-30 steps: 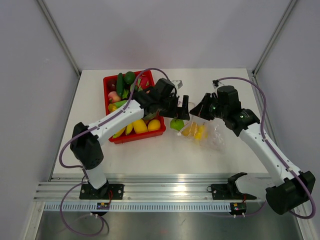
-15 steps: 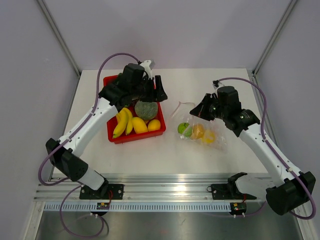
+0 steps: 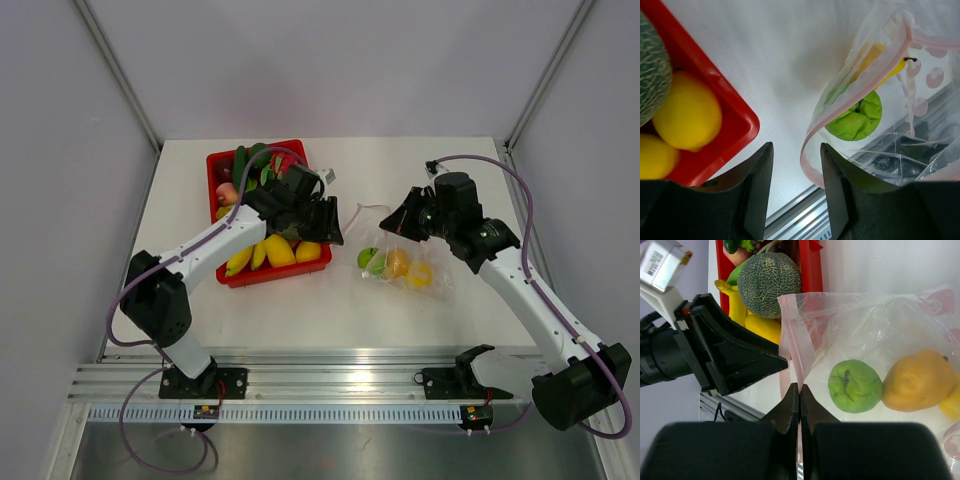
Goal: Place the food in the zip-top bag and seal the zipper
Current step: Adjust the zipper food storage bag at the center of the board.
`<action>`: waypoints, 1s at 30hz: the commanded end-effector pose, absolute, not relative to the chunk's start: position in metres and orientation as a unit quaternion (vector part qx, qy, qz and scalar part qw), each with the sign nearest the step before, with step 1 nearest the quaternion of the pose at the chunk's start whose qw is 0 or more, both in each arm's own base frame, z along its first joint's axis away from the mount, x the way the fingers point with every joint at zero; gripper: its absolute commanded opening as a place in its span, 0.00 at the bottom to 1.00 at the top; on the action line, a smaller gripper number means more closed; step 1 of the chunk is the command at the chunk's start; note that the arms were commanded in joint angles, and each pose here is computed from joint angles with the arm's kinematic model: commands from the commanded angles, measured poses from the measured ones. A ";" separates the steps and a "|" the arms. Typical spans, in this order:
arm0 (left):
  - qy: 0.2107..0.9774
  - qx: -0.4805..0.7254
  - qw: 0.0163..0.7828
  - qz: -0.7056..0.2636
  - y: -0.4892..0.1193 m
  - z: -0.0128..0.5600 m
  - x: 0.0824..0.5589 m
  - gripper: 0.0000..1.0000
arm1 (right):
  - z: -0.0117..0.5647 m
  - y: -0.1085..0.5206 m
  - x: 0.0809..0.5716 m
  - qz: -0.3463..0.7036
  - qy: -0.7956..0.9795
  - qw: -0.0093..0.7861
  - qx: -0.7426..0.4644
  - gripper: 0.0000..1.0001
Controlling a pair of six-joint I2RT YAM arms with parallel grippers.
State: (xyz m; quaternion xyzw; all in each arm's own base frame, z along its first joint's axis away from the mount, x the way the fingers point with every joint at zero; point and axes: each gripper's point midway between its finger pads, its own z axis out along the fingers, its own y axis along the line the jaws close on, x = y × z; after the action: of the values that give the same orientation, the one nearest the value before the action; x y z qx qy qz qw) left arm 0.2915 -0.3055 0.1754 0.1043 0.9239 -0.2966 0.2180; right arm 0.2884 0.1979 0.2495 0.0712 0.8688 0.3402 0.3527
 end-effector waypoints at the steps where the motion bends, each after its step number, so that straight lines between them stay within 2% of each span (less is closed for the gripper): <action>1: 0.908 0.127 0.215 -0.336 -0.333 0.181 0.288 0.41 | 0.269 0.199 0.286 0.350 0.857 0.372 0.065 0.02; 2: 0.907 0.129 0.212 -0.340 -0.336 0.181 0.286 0.33 | 0.270 0.198 0.285 0.350 0.856 0.374 0.065 0.02; 9: 0.889 0.142 0.232 -0.368 -0.345 0.215 0.288 0.00 | 0.272 0.193 0.285 0.336 0.858 0.382 0.066 0.02; 19: 0.864 0.150 0.280 -0.390 -0.342 0.271 0.286 0.00 | 0.289 0.185 0.292 0.314 0.855 0.407 0.062 0.02; 25: 0.838 0.168 0.323 -0.407 -0.336 0.327 0.282 0.00 | 0.346 0.163 0.290 0.280 0.835 0.471 0.054 0.02; 28: 0.845 0.164 0.321 -0.394 -0.335 0.315 0.285 0.00 | 0.360 0.158 0.285 0.281 0.825 0.486 0.055 0.04; 30: 0.856 0.161 0.307 -0.385 -0.336 0.298 0.288 0.00 | 0.344 0.159 0.287 0.278 0.833 0.475 0.059 0.04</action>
State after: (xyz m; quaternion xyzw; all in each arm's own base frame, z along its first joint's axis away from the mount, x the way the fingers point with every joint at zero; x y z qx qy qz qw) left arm 0.2852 -0.3371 0.2992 0.1541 0.8568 -0.3882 0.3024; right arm 0.2870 0.1647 0.3445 0.0608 0.8332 0.2946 0.4639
